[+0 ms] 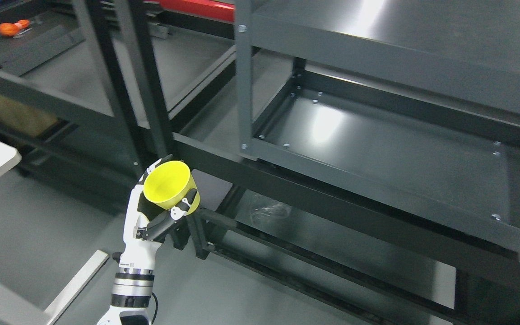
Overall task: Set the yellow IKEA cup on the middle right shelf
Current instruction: 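Hold the cup in the left hand while turning toward the shelves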
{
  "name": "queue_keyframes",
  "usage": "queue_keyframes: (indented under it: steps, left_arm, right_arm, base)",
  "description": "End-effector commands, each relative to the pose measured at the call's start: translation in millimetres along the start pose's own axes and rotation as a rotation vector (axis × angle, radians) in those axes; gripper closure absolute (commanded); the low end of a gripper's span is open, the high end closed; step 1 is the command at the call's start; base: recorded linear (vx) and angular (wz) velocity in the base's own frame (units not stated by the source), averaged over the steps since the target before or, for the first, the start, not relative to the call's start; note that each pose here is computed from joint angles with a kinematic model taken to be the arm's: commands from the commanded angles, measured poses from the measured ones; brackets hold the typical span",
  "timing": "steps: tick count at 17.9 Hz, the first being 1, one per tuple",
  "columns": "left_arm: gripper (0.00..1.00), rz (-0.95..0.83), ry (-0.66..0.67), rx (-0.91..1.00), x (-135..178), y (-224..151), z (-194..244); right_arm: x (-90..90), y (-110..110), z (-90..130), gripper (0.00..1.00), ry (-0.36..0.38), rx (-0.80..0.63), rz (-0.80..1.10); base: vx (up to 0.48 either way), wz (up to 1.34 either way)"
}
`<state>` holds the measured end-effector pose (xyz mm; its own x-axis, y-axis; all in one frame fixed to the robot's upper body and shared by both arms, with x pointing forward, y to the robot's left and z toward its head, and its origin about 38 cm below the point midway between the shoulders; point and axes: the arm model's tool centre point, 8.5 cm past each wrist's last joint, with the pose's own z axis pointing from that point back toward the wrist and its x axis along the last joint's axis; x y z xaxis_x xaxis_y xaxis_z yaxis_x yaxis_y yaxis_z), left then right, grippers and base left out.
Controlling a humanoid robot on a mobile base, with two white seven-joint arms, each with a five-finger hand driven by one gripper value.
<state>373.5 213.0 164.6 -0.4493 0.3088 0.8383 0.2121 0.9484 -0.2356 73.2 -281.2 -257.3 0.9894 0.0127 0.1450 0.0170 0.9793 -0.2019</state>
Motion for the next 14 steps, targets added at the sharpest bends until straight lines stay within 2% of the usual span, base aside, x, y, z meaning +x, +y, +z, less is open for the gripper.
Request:
queue_keyframes:
  steps: [1,8,14]
  left_arm:
    - [1.0,-0.005,0.003,-0.019,0,-1,0]
    - [1.0,0.031,-0.085,-0.069,5,-21,-2]
    - [1.0,0.054,-0.173,-0.127,16,-42,-2]
  right_arm:
    - [-8.8,-10,-1,0.01,0.015,-0.012,-0.003]
    - [-8.8,-10,-1,0.01,0.015,-0.012,-0.003]
    - [-8.8,-10,-1,0.01,0.015,-0.012,-0.003]
  base:
    - [0.036,-0.75]
    - [0.072,-0.58]
    - [0.09,-0.31]
